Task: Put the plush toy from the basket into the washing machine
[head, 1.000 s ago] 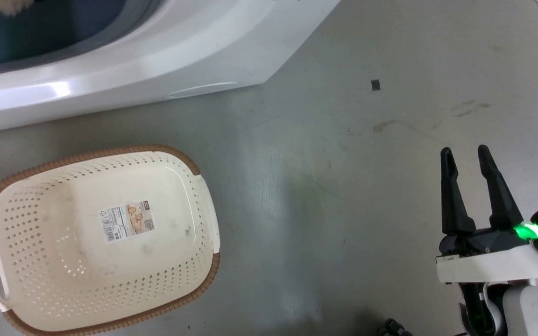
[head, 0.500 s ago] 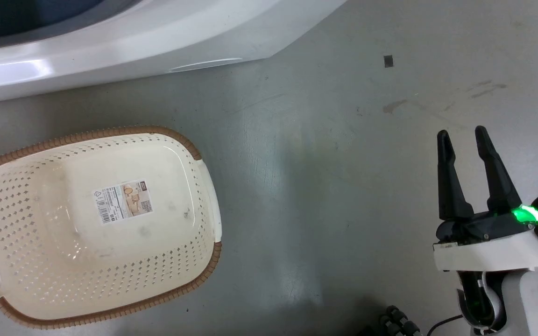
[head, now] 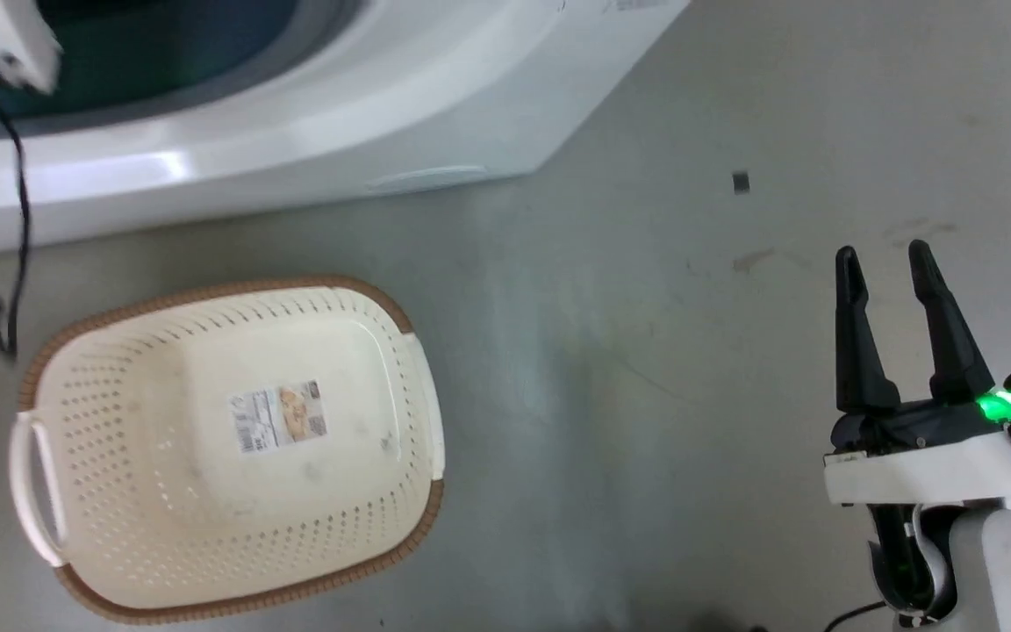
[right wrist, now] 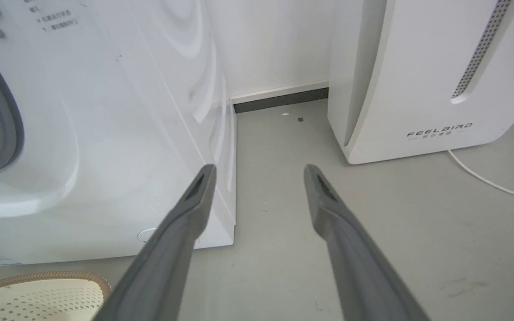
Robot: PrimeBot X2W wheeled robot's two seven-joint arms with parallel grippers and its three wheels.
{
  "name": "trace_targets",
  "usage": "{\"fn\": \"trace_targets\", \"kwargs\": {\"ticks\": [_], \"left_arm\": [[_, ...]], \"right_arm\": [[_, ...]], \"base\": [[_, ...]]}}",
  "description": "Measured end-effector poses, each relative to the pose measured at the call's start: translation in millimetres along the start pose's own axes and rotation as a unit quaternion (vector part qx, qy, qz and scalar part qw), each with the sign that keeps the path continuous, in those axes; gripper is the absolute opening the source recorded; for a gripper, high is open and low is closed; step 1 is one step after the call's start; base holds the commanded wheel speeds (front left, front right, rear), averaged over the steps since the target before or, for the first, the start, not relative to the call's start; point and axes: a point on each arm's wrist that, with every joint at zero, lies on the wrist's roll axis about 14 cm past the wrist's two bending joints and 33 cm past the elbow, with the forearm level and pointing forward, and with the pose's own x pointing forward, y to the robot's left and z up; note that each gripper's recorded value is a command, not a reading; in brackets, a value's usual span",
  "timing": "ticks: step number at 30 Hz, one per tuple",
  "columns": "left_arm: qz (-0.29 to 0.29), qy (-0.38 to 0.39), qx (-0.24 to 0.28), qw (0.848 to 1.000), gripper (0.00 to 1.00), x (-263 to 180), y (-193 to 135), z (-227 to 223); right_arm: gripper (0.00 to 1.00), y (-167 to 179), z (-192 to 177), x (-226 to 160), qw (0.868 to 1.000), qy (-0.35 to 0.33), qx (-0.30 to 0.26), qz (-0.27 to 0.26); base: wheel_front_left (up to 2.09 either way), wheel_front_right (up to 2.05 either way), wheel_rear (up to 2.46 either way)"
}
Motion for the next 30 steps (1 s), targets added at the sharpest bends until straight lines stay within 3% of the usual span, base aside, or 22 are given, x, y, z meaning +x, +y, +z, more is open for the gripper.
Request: {"fn": "trace_targets", "kwargs": {"ticks": [9, 16, 20, 30], "left_arm": [[0.001, -0.079, -0.046, 0.996, 1.00, -65, -22, 45], [0.024, -0.176, -0.063, 0.982, 1.00, -139, -26, 102], [0.061, -0.210, -0.094, 0.971, 1.00, -191, -20, 105], [0.132, -0.243, -0.112, 0.954, 1.00, -299, -24, 84]], "right_arm": [[1.00, 12, 52, -16, 0.998, -0.063, -0.009, 0.018], [1.00, 25, 85, -37, 0.994, -0.104, -0.011, 0.035], [1.00, 36, 100, -48, 0.991, -0.124, -0.005, 0.050], [1.00, 52, 121, -74, 0.985, -0.156, 0.004, 0.076]], "base": [[0.00, 0.00, 0.00], [0.00, 0.00, 0.00], [0.00, 0.00, 0.00], [0.00, 0.00, 0.00]]}}
